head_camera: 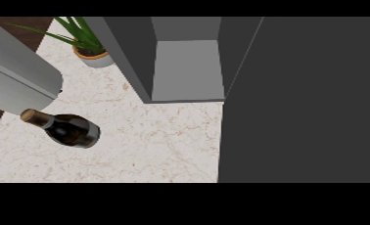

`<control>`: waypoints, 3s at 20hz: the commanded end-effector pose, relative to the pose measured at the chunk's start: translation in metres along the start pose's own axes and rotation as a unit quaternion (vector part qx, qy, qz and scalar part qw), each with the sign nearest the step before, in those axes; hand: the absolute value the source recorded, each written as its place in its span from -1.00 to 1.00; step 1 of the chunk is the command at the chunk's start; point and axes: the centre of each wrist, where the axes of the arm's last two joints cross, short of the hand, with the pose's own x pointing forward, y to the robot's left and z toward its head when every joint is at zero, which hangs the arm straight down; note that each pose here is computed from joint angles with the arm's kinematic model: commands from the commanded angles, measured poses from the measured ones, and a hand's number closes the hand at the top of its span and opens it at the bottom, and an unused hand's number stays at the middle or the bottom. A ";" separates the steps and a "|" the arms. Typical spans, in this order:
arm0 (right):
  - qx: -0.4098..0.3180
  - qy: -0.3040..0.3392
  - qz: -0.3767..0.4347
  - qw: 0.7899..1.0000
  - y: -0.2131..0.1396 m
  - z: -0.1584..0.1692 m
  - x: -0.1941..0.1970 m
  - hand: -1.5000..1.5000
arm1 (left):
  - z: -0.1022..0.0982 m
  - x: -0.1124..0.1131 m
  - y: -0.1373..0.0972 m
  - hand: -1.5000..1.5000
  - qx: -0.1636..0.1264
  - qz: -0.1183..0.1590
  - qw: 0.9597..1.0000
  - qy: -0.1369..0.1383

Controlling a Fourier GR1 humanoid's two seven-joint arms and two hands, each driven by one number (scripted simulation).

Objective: Pick up the wine, place it into the cabinet and close the cabinet

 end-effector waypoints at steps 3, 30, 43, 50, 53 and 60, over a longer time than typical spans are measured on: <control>0.008 -0.039 -0.031 0.999 0.010 0.019 0.029 -1.00 | -0.029 -0.034 0.011 -1.00 0.039 -0.022 0.999 0.016; 0.022 -0.040 -0.025 0.999 -0.005 0.023 0.013 -1.00 | -0.010 -0.179 0.058 -1.00 0.024 0.028 0.995 0.088; 0.024 -0.044 -0.008 0.999 -0.006 0.024 0.014 -1.00 | -0.016 -0.212 0.059 -1.00 0.026 0.078 0.991 0.101; 0.021 -0.038 -0.023 0.999 -0.005 0.022 0.007 -1.00 | -0.013 -0.232 0.047 -1.00 0.042 0.096 0.991 0.085; 0.036 -0.046 -0.025 0.998 -0.001 0.023 0.014 -1.00 | -0.031 -0.241 0.040 -1.00 0.041 0.096 0.990 0.093; 0.025 -0.034 -0.018 0.999 -0.008 0.017 -0.006 -1.00 | -0.040 -0.253 0.024 1.00 -0.028 0.165 0.980 0.109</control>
